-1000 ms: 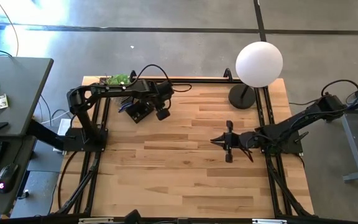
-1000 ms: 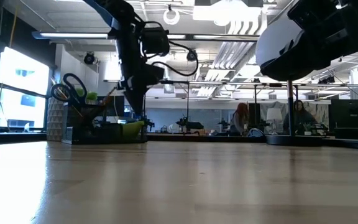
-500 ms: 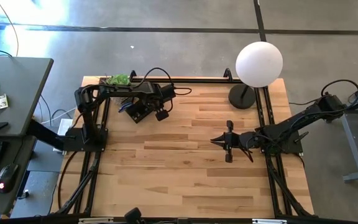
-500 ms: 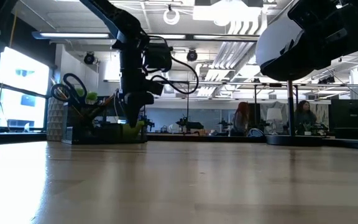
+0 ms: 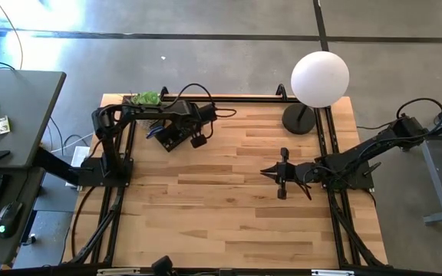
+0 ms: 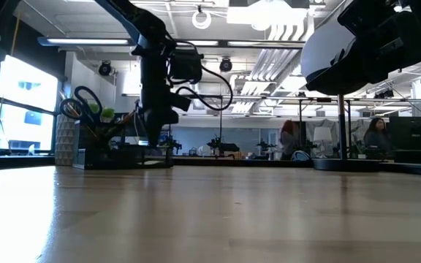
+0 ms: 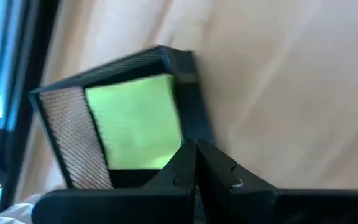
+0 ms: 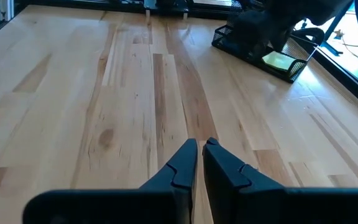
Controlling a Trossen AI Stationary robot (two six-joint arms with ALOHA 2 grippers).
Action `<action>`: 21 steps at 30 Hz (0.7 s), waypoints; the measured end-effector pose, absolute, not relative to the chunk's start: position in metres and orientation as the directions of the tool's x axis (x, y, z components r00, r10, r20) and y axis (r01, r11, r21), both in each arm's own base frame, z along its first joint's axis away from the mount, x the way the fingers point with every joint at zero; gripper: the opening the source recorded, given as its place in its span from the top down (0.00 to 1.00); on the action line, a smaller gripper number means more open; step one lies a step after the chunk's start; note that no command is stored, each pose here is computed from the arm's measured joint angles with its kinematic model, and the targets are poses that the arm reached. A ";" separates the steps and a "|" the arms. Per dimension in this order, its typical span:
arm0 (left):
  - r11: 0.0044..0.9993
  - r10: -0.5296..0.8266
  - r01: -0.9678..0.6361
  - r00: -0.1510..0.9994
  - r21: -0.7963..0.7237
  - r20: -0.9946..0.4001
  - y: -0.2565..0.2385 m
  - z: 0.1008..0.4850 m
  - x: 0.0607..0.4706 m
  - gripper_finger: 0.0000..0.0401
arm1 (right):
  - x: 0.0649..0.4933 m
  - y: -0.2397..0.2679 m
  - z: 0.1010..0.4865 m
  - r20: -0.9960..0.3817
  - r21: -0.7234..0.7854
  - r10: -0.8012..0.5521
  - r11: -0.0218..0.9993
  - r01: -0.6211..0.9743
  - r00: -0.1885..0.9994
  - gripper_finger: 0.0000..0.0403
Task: Pick and place office supplies into organizer
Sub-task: Put the green sticky note into the desk organizer, then return to Home Position
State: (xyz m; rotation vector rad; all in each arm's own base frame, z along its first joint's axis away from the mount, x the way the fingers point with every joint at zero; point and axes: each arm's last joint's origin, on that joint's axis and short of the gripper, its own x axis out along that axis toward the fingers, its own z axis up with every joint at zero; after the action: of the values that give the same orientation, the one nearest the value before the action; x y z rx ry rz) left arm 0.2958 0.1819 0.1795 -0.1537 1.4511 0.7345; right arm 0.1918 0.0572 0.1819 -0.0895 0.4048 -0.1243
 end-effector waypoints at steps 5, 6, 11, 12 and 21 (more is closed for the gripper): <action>0.787 0.333 -0.532 -0.064 0.314 -0.941 0.183 0.196 0.299 1.00 | 0.192 0.057 0.182 -0.387 -0.111 -0.138 0.989 0.103 0.912 0.95; 0.786 0.334 -0.533 -0.062 0.314 -0.941 0.184 0.200 0.300 1.00 | 0.192 0.057 0.182 -0.388 -0.107 -0.138 0.989 0.104 0.911 0.95; 0.793 0.351 -0.523 -0.031 0.314 -0.936 0.184 0.230 0.310 1.00 | 0.191 0.057 0.180 -0.409 -0.084 -0.140 0.990 0.115 0.902 0.95; 0.801 0.359 -0.510 -0.011 0.314 -0.933 0.181 0.236 0.313 1.00 | 0.191 0.057 0.180 -0.408 -0.084 -0.143 0.989 0.118 0.902 0.95; 0.904 0.374 -0.384 0.499 0.187 -0.782 0.119 0.312 0.318 1.00 | 0.189 0.056 0.184 -0.326 -0.097 -0.329 0.944 0.315 0.886 0.95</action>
State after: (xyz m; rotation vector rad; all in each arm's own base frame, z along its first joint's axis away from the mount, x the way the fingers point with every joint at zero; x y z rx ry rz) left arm 0.3181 0.1188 0.3122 -0.0118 0.9426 0.4589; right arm 0.1894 0.0558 0.1835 -0.0420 0.3460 -0.3353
